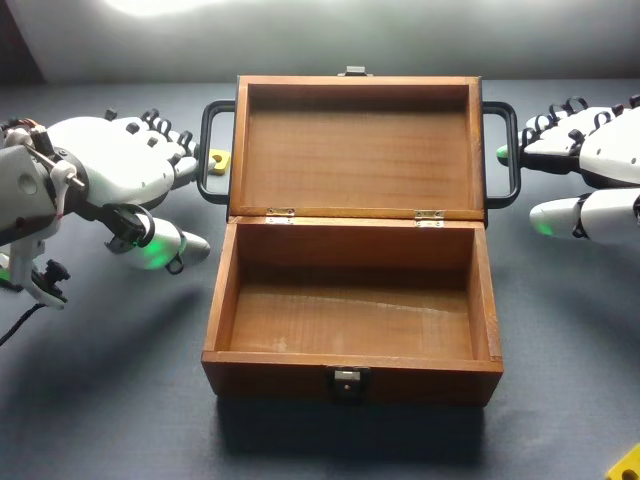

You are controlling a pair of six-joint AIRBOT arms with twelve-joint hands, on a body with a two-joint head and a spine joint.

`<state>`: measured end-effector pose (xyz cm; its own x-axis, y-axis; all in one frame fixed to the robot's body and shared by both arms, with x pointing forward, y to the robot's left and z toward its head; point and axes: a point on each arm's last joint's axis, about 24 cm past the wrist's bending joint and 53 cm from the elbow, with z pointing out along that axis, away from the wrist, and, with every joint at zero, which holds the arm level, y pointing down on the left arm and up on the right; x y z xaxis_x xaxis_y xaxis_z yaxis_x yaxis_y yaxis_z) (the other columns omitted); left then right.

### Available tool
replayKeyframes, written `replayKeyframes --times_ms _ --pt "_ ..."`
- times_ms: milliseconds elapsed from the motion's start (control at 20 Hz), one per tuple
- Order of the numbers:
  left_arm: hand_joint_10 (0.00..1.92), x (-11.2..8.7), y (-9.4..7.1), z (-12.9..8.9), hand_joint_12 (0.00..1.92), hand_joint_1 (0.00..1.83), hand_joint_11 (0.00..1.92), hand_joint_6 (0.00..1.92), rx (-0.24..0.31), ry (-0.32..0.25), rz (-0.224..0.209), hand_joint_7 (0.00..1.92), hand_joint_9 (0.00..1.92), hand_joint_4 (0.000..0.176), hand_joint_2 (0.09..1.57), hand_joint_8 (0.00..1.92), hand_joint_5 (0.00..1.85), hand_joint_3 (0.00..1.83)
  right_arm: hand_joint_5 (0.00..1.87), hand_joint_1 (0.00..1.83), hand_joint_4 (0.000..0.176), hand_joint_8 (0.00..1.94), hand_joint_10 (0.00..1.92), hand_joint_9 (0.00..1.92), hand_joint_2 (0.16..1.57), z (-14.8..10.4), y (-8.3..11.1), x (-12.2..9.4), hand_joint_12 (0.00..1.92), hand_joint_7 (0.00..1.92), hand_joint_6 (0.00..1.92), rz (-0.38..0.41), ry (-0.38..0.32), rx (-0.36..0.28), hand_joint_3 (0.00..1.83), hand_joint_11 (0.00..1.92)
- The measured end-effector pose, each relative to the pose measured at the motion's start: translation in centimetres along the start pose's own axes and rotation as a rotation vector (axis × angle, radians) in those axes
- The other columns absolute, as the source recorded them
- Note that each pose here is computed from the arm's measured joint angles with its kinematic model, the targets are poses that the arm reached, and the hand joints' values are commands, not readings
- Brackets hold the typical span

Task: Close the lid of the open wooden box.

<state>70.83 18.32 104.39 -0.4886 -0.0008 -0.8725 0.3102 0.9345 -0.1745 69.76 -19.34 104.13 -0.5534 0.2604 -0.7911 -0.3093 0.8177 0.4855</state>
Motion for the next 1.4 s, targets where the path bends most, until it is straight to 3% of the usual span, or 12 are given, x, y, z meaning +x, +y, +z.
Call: replayKeyframes --times_ms 50,450,650,950,1000,1100,1150,1250,1400 --pt "0.01 -0.4 -0.1 -0.2 0.00 0.01 0.00 0.00 0.005 -0.014 0.018 0.06 0.07 0.000 1.35 0.01 0.02 0.00 0.13 0.00 0.000 0.00 0.00 0.01 1.48 0.0 0.1 0.1 0.01 0.08 0.00 0.001 0.001 -0.001 0.00 0.06" --pt "0.00 -2.3 -0.8 -1.6 0.00 0.00 0.00 0.00 0.052 -0.093 -0.090 0.00 0.00 0.000 1.16 0.00 0.00 0.00 0.14 0.00 0.000 0.00 0.00 0.01 1.46 -0.1 0.9 -0.3 0.01 0.09 0.00 0.030 -0.017 -0.031 0.00 0.07" --pt "0.00 -2.4 -0.8 -1.7 0.00 0.00 0.00 0.00 0.054 -0.096 -0.083 0.00 0.00 0.000 1.26 0.00 0.00 0.02 0.14 0.00 0.000 0.00 0.00 0.01 1.43 -0.1 0.9 -0.4 0.01 0.09 0.00 0.032 -0.019 -0.030 0.00 0.08" --pt "0.00 -2.5 -1.6 -2.4 0.00 0.00 0.00 0.00 0.073 -0.101 -0.064 0.00 0.00 0.000 1.23 0.00 0.00 0.01 0.14 0.00 0.000 0.01 0.01 0.03 1.45 -0.5 1.5 -0.4 0.02 0.11 0.00 0.056 -0.026 -0.049 0.00 0.11" --pt "0.00 -2.6 -1.7 -2.7 0.00 0.00 0.00 0.00 0.077 -0.108 -0.057 0.00 0.00 0.000 1.21 0.00 0.00 0.00 0.13 0.00 0.004 0.00 0.00 0.02 1.44 -0.7 1.8 -0.5 0.01 0.10 0.00 0.060 -0.029 -0.056 0.00 0.08" --pt "0.00 -2.9 -1.9 -3.4 0.00 0.00 0.00 0.00 0.083 -0.127 -0.050 0.00 0.00 0.000 1.15 0.00 0.00 0.00 0.10 0.00 0.035 0.00 0.00 0.01 1.39 -1.1 2.4 -0.9 0.02 0.08 0.00 0.070 -0.042 -0.076 0.00 0.10" --pt "0.00 -3.1 -2.0 -3.9 0.00 0.00 0.00 0.00 0.088 -0.141 -0.052 0.00 0.00 0.000 1.13 0.00 0.00 0.00 0.11 0.00 0.032 0.00 0.00 0.02 1.40 -1.3 2.7 -1.2 0.02 0.08 0.00 0.081 -0.053 -0.087 0.00 0.10" --pt "0.00 -3.5 -2.8 -4.7 0.00 0.00 0.00 0.00 0.122 -0.177 -0.089 0.00 0.00 0.000 1.14 0.00 0.00 0.00 0.12 0.00 0.022 0.00 0.01 0.04 1.38 -1.7 3.7 -1.3 0.01 0.09 0.01 0.099 -0.072 -0.129 0.00 0.09" --pt "0.00 -3.5 -3.1 -5.8 0.00 0.00 0.00 0.00 0.155 -0.204 -0.160 0.00 0.00 0.000 1.18 0.00 0.00 0.00 0.12 0.00 0.029 0.01 0.00 0.02 1.40 -2.5 5.7 -0.8 0.00 0.09 0.01 0.110 -0.087 -0.207 0.00 0.05"
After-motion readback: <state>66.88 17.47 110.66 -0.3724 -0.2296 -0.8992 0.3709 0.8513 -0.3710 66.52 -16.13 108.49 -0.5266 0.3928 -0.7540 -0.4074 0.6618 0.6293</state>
